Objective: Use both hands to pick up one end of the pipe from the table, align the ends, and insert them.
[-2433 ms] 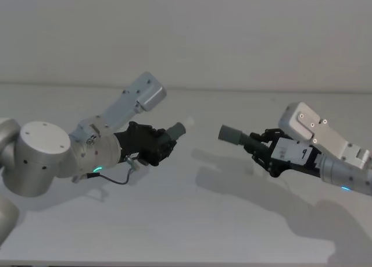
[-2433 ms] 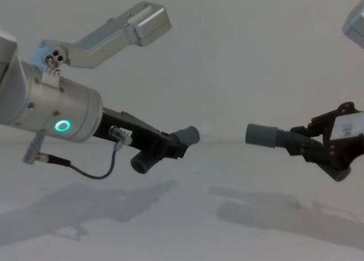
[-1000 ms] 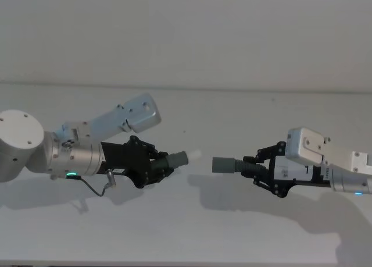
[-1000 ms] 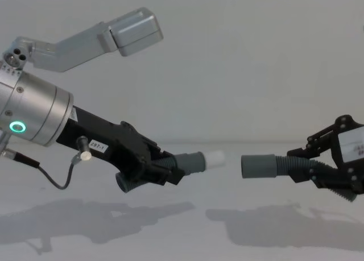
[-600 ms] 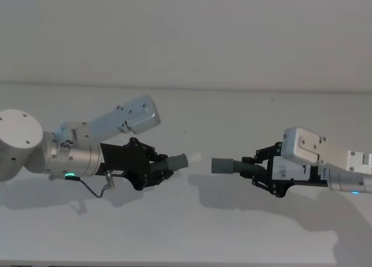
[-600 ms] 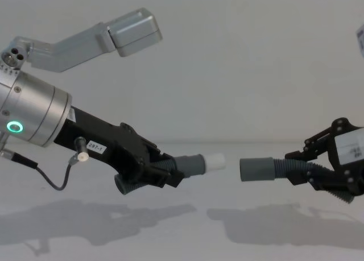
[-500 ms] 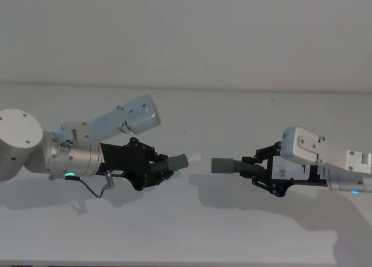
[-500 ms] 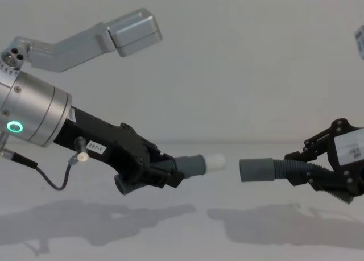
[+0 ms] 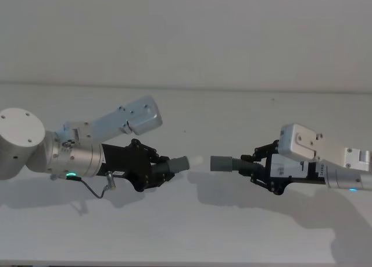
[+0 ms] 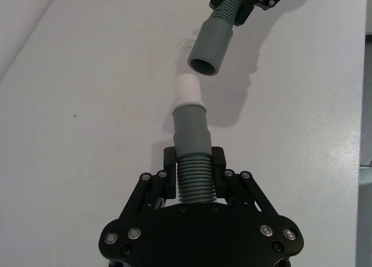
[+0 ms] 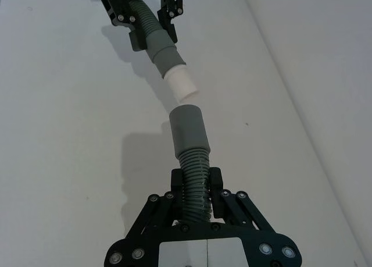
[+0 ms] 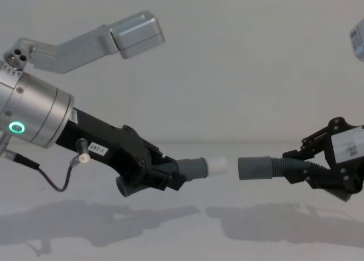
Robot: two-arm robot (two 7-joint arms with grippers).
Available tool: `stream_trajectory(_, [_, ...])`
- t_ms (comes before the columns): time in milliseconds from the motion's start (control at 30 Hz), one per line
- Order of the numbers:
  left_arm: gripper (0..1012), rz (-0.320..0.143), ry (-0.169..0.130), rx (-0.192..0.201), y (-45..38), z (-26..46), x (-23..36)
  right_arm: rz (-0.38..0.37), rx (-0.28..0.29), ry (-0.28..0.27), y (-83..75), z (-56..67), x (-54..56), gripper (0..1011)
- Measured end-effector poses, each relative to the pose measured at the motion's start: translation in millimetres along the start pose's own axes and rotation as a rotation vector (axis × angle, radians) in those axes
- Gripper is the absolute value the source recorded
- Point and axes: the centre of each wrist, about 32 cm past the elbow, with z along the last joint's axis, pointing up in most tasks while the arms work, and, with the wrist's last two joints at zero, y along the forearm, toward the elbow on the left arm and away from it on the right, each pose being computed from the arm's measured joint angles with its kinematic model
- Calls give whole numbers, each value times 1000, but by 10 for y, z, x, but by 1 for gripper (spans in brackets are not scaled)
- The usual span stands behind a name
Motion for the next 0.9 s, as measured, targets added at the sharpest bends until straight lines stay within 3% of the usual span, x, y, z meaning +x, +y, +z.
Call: stream_trajectory(900, [341, -21, -3, -2, -83, 24, 25, 7, -3, 9, 18, 1, 33, 264])
